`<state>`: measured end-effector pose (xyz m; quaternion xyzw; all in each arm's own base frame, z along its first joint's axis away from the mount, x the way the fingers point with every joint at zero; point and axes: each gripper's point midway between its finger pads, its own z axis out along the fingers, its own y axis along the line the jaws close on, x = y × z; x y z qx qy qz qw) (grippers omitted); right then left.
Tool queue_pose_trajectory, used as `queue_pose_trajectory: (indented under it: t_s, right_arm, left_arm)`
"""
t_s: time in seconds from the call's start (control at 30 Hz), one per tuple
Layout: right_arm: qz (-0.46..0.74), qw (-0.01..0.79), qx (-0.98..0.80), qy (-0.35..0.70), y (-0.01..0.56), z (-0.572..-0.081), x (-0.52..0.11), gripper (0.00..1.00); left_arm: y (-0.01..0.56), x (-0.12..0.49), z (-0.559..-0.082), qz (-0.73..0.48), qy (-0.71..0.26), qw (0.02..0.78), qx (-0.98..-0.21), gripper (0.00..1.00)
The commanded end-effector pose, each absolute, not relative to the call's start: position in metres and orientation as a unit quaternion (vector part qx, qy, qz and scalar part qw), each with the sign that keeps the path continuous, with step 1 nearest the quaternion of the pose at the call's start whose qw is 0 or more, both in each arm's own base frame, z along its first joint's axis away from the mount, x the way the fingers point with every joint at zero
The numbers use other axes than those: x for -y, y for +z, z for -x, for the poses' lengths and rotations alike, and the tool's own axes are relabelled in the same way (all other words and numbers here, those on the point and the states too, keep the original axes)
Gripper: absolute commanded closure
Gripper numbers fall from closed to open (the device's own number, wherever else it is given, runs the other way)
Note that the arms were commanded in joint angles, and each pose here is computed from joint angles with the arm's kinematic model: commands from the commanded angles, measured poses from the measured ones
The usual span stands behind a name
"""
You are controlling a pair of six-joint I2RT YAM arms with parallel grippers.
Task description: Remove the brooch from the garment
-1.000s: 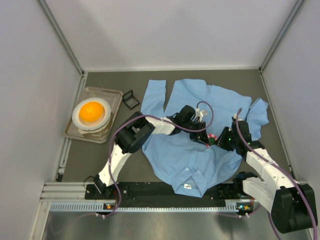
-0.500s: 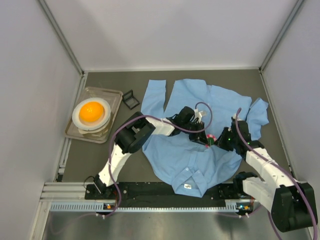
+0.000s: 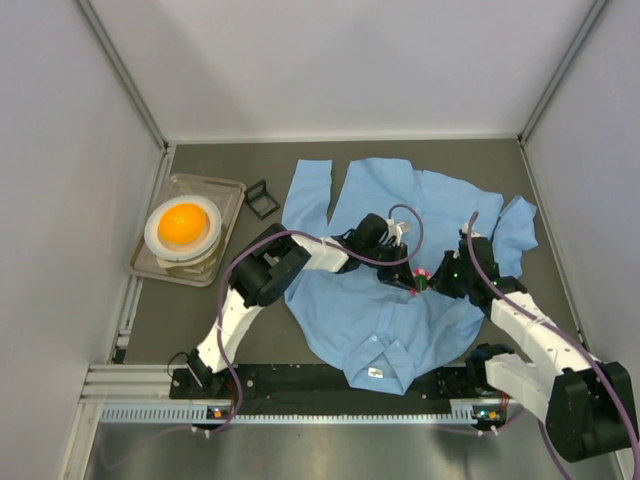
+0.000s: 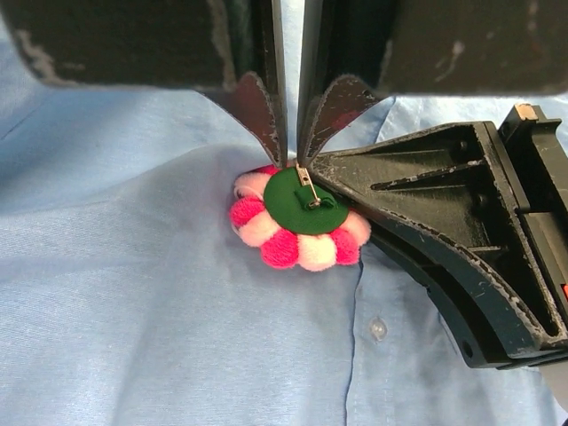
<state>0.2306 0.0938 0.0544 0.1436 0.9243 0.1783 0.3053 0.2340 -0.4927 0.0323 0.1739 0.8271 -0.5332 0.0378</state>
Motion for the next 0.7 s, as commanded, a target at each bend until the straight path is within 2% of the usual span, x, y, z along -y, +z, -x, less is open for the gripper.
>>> queue_pose_trajectory:
  t_s: [0.0, 0.1, 0.2, 0.67]
  right_arm:
    - [-0.142, 0.322, -0.915, 0.197, 0.07, -0.245, -0.102, 0.92]
    - [-0.142, 0.315, -0.913, 0.218, 0.068, -0.247, -0.111, 0.93]
    - [-0.147, 0.325, -0.906, 0.229, 0.068, -0.249, -0.113, 1.0]
    - [-0.16, 0.31, -0.905, 0.243, 0.051, -0.238, -0.116, 1.0]
  left_arm:
    - [0.039, 0.492, -0.237, -0.172, -0.538, 0.055, -0.823, 1.0]
    - [0.043, 0.493, -0.237, -0.173, -0.545, 0.06, -0.818, 1.0]
    - [0.046, 0.493, -0.236, -0.174, -0.551, 0.065, -0.814, 1.0]
    - [0.07, 0.493, -0.235, -0.186, -0.583, 0.104, -0.784, 1.0]
